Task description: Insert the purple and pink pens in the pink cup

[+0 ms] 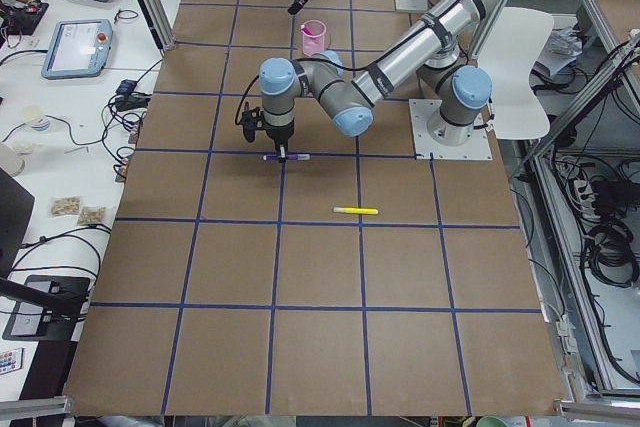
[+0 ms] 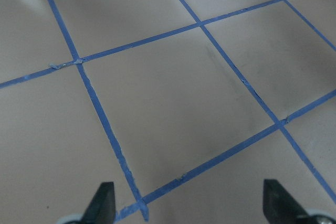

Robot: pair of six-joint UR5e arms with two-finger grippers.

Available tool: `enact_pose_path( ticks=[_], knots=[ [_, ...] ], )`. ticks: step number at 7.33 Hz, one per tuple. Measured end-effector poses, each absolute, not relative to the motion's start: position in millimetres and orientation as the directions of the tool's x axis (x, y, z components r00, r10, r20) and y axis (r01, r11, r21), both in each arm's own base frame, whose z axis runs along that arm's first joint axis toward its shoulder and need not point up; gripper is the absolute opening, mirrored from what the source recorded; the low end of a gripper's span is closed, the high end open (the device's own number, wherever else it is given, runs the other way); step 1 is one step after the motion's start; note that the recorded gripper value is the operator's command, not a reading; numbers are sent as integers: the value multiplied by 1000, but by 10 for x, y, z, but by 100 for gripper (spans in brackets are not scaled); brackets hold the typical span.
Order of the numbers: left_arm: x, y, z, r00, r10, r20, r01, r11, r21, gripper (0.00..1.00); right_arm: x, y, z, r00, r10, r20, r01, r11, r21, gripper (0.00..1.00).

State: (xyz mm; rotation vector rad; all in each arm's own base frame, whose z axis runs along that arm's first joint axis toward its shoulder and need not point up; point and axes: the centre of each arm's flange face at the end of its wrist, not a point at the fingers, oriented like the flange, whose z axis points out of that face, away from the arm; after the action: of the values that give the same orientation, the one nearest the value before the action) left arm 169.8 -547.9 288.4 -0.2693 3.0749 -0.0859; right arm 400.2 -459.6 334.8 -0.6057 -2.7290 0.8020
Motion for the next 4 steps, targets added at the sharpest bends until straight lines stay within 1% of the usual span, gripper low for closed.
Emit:
enact_pose_path(
  ticks=[1,2,4],
  knots=[
    [1466,-5530,2993,-983,-176,-52,-172,982,-83,0,3602,-4792,3616,-890,454,38,385,795,-468,100],
    [1187,-5594,3076,-982,-182,-52,-176,979,-106,0,3141,-4954,3854,-891,453,11,415,826,-381,100],
    [528,-5694,3240,-975,-216,-43,-206,965,-164,0,2308,-5083,4187,-913,407,38,388,892,-232,100]
  ],
)
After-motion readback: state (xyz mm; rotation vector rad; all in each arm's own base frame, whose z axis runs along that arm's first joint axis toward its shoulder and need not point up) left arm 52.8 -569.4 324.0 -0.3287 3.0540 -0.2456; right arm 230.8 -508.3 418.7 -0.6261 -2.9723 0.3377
